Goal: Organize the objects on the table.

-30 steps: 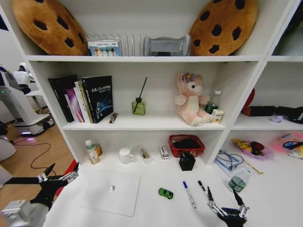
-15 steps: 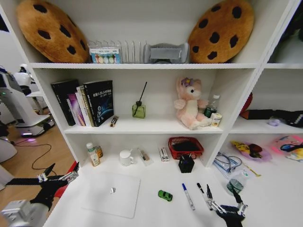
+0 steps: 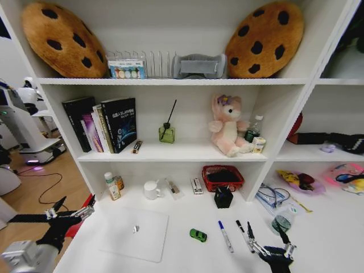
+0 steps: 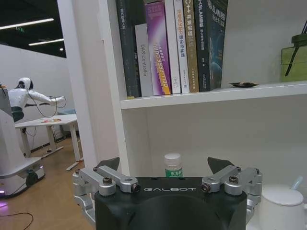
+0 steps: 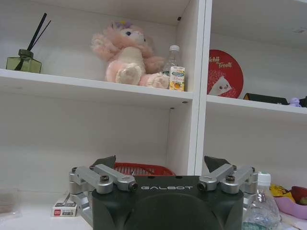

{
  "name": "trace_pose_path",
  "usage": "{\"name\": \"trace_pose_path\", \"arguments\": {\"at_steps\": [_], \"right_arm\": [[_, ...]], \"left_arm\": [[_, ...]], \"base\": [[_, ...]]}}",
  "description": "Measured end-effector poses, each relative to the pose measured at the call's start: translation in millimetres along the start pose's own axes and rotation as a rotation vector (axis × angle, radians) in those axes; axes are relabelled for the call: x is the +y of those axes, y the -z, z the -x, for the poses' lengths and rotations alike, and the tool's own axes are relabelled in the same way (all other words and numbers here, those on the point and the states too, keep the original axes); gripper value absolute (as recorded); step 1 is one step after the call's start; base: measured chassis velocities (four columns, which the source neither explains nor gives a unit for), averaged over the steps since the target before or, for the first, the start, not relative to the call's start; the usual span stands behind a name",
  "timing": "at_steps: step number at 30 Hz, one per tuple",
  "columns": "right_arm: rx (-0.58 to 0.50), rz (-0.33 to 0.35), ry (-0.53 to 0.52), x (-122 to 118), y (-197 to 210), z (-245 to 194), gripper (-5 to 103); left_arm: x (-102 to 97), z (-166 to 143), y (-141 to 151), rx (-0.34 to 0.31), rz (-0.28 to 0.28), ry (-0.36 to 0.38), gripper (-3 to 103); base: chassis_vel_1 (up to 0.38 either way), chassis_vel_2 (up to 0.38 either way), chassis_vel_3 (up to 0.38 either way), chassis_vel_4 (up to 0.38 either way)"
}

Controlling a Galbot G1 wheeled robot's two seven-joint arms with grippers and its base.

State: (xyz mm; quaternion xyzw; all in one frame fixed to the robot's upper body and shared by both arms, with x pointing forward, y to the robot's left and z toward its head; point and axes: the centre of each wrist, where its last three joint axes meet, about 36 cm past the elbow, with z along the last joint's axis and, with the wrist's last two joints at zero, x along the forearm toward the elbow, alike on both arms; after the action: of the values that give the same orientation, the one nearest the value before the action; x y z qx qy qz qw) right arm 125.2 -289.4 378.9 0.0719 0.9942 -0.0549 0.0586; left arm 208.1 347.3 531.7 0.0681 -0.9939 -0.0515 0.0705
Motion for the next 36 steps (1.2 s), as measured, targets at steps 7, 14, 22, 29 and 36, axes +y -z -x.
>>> {"name": "trace_pose_path", "arguments": {"at_steps": [7,14,22,29,36], "right_arm": [[-0.001,-0.017,0.010,-2,-3,0,100],[0.111,-0.047,0.107,-10,0,23,100],[0.111,-0.109,0.202,-10,16,109,100],[0.122,-0.067,0.680,-45,9,162,100],[0.148,-0.068,0.847,-62,-22,203,100]], "left_arm": [[0.0,0,0,0.000,0.000,0.000,100],[0.0,0,0,0.000,0.000,0.000,100],[0.0,0,0,0.000,0.000,0.000,100],[0.0,0,0,0.000,0.000,0.000,100],[0.0,0,0,0.001,0.000,0.000,100]], "base": [[0.139,-0.156,-0.137,0.153],[0.118,-0.089,-0.122,0.123],[-0.021,0.028,0.036,-0.024],[-0.006,0.008,0.005,-0.005],[0.000,0.000,0.000,0.000]]}}
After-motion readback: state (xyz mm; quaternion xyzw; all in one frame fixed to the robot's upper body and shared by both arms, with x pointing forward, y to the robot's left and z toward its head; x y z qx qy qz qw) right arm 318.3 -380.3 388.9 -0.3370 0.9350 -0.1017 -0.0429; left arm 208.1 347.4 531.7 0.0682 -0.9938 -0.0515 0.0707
